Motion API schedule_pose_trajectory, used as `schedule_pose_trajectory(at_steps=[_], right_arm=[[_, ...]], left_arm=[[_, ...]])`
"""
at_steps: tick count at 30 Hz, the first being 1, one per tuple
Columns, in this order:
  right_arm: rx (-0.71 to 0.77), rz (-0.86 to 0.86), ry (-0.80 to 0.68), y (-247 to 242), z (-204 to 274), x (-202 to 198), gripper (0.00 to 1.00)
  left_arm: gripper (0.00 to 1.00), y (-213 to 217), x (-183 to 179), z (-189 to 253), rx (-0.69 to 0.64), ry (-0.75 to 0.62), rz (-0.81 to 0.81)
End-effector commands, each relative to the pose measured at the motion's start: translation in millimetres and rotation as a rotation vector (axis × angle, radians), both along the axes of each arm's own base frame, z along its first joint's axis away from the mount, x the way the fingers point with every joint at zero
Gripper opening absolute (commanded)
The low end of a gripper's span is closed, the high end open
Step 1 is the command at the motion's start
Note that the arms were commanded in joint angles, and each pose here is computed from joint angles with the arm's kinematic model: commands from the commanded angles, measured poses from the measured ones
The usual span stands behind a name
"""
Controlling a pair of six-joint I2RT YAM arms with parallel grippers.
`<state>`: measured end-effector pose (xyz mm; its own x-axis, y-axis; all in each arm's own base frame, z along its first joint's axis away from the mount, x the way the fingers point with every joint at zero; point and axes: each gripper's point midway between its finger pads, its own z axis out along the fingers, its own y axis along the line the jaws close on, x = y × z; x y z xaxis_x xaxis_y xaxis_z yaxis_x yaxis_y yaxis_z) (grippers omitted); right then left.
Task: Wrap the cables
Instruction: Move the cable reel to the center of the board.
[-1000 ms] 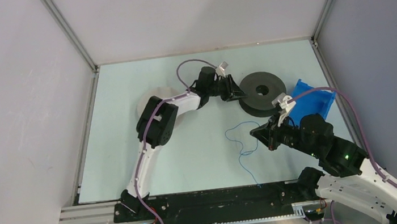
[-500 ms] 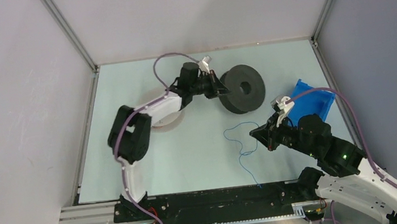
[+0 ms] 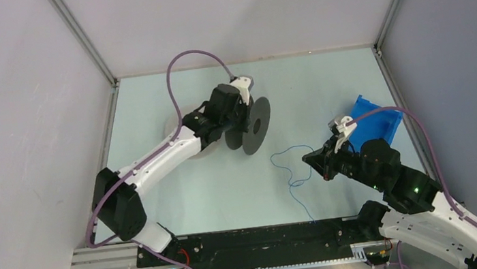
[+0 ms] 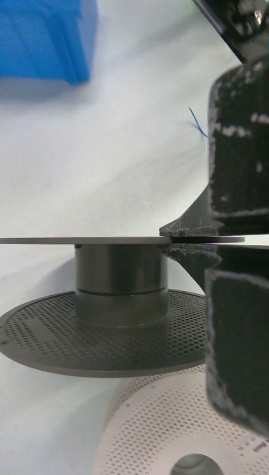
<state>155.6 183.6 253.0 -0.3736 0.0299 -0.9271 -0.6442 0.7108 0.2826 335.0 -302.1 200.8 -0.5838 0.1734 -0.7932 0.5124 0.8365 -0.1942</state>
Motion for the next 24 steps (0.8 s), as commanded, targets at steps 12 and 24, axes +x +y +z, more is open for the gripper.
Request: schedule_pose_trajectory(at_steps=[12, 24], right_arm=[[-0.016, -0.149, 0.028, -8, -12, 24, 0.05], [-0.019, -0.473, 0.138, -42, -41, 100, 0.08]], left_arm=[[0.17, 17, -28, -18, 0.132, 0.008, -0.011], [0.35, 6, -35, -4, 0.054, 0.026, -0.034]])
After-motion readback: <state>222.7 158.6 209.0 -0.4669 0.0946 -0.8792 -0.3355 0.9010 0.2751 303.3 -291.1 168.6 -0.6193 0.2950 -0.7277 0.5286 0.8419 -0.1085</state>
